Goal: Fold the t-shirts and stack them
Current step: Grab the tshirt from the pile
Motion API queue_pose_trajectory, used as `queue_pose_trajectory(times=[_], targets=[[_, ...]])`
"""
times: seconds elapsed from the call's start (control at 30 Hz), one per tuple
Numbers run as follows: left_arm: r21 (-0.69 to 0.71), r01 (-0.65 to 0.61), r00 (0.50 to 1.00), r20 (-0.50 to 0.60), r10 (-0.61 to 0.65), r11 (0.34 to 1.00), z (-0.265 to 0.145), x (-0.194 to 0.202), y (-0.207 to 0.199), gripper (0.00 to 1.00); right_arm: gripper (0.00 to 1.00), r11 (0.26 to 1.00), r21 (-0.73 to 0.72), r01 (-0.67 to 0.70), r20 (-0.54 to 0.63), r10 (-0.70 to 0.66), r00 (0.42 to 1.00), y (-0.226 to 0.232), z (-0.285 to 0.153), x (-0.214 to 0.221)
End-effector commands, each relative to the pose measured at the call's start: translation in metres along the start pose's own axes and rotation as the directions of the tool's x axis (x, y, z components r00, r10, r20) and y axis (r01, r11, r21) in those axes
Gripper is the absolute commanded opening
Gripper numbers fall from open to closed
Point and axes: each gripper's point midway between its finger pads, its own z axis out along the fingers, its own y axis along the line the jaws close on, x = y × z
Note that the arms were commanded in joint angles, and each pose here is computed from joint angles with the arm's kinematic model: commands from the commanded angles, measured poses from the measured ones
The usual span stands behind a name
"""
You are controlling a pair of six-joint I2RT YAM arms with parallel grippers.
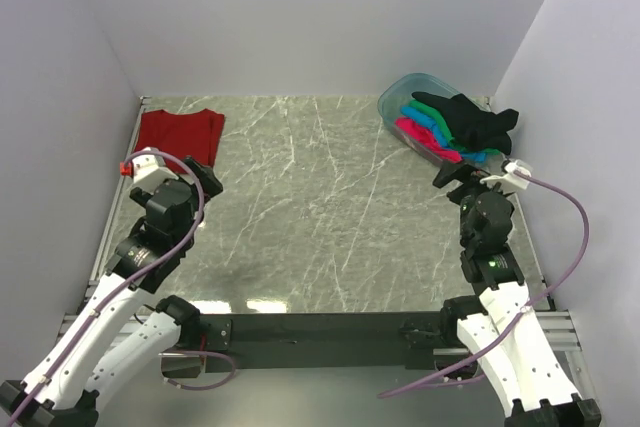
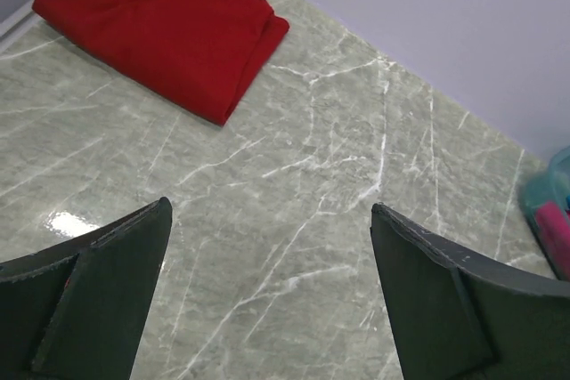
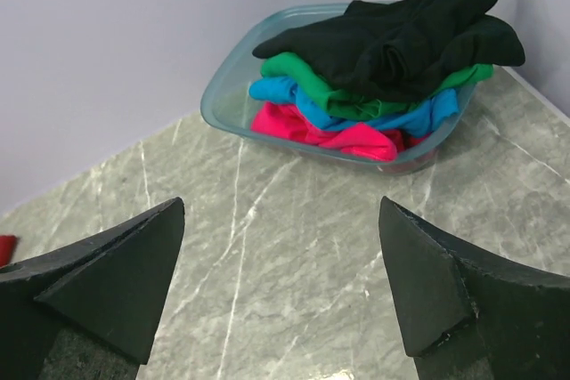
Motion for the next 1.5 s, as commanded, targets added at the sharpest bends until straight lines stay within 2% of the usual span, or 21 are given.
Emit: queue_pose_trajectory(times=[0.0,0.27,0.3,0.37,0.4,0.47,0.5,0.57,0.6,0.67,0.7,0.8,1.0,1.2,1.47], targets=[[-0.025,-0.005,1.0,0.026,0.006,1.0,0.004,-0.005,0.0,0.99,0.96,0.999,-0.02,0.028,0.026,-0.027,0.999,0.008,0.001,-0.016],[0.028,-0.044,0.999,-0.021,0.045,0.999,0.009,0.005,-0.013,0.99,0.96,0.975,-0.196,0.102,-0.013,-0.106,0.994,0.059,0.002,-0.024],[0.029,-0.049,0.998,-0.027,0.05,0.998,0.009,0.007,-0.013,0.99,0.96,0.975,-0.186,0.124,0.012,-0.124,0.992,0.064,0.003,-0.036],[0.029,-0.05,0.998,-0.029,0.051,0.998,0.009,0.007,-0.013,0.99,0.96,0.969,-0.172,0.175,-0.02,-0.181,0.983,0.075,0.01,-0.031],[0.032,-0.052,0.998,-0.033,0.053,0.998,0.008,0.008,-0.013,0.99,0.97,0.964,-0.182,0.194,0.003,-0.197,0.98,0.09,0.01,-0.049],[0.04,-0.047,0.998,-0.032,0.048,0.998,0.008,0.009,-0.014,0.99,0.99,0.961,-0.15,0.232,-0.066,-0.244,0.968,0.098,0.031,-0.041],[0.045,-0.05,0.998,-0.033,0.051,0.998,0.008,0.01,-0.014,0.99,1.0,0.964,-0.121,0.237,-0.059,-0.245,0.968,0.103,0.039,-0.064],[0.057,-0.052,0.998,-0.033,0.054,0.997,0.008,0.01,-0.016,0.99,1.0,0.952,-0.06,0.3,-0.186,-0.306,0.934,0.096,0.069,-0.042],[0.052,-0.057,0.998,-0.037,0.059,0.997,0.008,0.012,-0.015,0.99,1.0,0.955,-0.041,0.294,-0.203,-0.296,0.933,0.106,0.092,-0.051],[0.043,-0.063,0.997,-0.036,0.064,0.997,0.009,0.01,-0.014,0.99,0.99,0.949,0.02,0.315,-0.264,-0.299,0.917,0.092,0.114,-0.05],[0.036,-0.069,0.997,-0.041,0.071,0.997,0.009,0.012,-0.013,0.99,0.99,0.95,0.042,0.31,-0.239,-0.292,0.926,0.097,0.124,-0.068],[0.044,-0.07,0.996,-0.046,0.072,0.997,0.01,0.013,-0.015,0.99,0.99,0.925,0.119,0.361,-0.321,-0.308,0.896,0.082,0.166,-0.047],[0.051,-0.076,0.996,-0.052,0.078,0.996,0.011,0.016,-0.015,0.99,0.94,0.926,0.181,0.331,-0.408,-0.236,0.882,0.039,0.211,-0.026],[0.048,-0.09,0.994,-0.06,0.093,0.995,0.014,0.021,-0.015,0.99,0.86,0.931,0.204,0.303,-0.48,-0.174,0.86,-0.001,0.227,0.01],[0.044,-0.099,0.993,-0.067,0.102,0.994,0.017,0.023,-0.016,0.99,0.81,0.927,0.206,0.313,-0.549,-0.155,0.821,-0.023,0.236,0.045]])
